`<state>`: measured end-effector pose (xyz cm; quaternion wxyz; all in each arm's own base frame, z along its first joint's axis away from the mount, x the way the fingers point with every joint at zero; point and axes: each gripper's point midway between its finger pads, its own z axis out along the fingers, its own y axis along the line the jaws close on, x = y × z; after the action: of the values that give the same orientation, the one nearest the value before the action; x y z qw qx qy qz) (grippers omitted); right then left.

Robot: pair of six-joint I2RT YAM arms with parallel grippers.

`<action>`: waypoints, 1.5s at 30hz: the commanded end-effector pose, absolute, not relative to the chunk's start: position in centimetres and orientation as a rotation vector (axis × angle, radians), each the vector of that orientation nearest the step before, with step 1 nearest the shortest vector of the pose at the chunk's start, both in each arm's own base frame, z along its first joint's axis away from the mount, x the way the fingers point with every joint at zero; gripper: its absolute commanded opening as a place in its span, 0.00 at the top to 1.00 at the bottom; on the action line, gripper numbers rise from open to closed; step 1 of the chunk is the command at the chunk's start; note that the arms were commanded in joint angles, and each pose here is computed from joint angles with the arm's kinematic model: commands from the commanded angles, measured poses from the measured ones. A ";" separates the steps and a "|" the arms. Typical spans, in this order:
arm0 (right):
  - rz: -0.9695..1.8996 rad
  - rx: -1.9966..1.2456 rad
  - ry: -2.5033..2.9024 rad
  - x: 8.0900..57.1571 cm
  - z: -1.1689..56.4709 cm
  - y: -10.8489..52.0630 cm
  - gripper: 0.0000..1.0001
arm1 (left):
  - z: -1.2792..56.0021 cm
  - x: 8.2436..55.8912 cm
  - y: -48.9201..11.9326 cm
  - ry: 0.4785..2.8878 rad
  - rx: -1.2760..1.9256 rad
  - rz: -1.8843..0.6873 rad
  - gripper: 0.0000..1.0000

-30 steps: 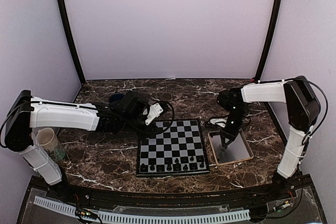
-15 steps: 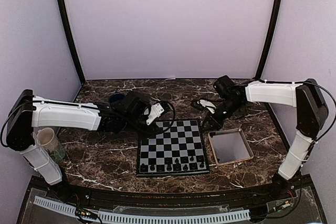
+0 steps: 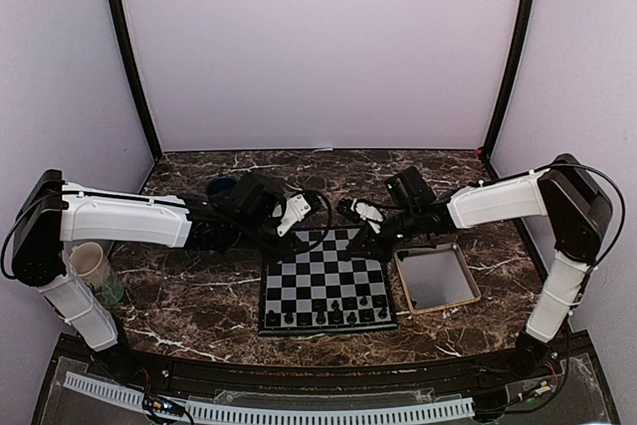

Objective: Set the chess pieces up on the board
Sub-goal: Place the pawn on the chessboard, then pick up the pawn from the chessboard.

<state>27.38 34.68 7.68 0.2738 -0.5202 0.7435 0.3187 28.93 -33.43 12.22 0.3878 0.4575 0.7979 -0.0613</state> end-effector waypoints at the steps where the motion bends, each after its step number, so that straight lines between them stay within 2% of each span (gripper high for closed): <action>1: 0.839 -1.373 1.944 28.0 8.0 35.4 0.83 | 14.1 29.2 -33.8 1.993 1.130 -0.175 0.60; 6: 0.839 -1.391 1.971 27.7 7.6 35.1 0.80 | 14.0 29.1 -33.8 1.993 1.133 -0.181 0.60; 10: 0.856 -1.391 1.939 27.5 10.2 34.7 0.79 | 13.8 29.0 -33.9 2.000 1.138 -0.191 0.60; 15: 0.844 -1.371 1.977 28.0 13.4 32.1 0.76 | 12.8 27.2 -35.7 2.042 1.222 -0.342 0.59; 16: 0.837 -1.365 1.996 27.9 13.6 31.2 0.74 | 12.9 26.9 -36.3 2.050 1.233 -0.380 0.60; 17: 0.748 -1.388 2.110 27.3 13.0 28.7 0.68 | 13.2 26.2 -37.8 2.073 1.260 -0.469 0.61; 20: 0.648 -1.413 2.168 26.4 12.6 26.6 0.68 | 13.0 26.4 -38.7 2.119 1.280 -0.488 0.62; 26: 0.471 -1.178 2.053 29.9 15.1 22.3 0.52 | 11.8 27.7 -41.1 2.174 1.297 -0.491 0.64; 29: 0.407 -1.103 2.067 31.5 15.9 20.4 0.52 | 11.4 28.3 -42.5 2.191 1.310 -0.495 0.64; 36: 0.339 -1.076 2.044 31.7 16.0 18.9 0.50 | 9.8 28.5 -44.9 2.202 1.381 -0.454 0.63; 45: 0.296 -1.088 2.048 31.9 15.7 18.4 0.50 | 7.2 28.6 -44.9 2.247 1.448 -0.355 0.63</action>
<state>31.48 18.71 15.26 0.3764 -0.4259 0.8124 0.1301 28.63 -45.66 7.56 0.2351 0.5148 0.8102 -0.1528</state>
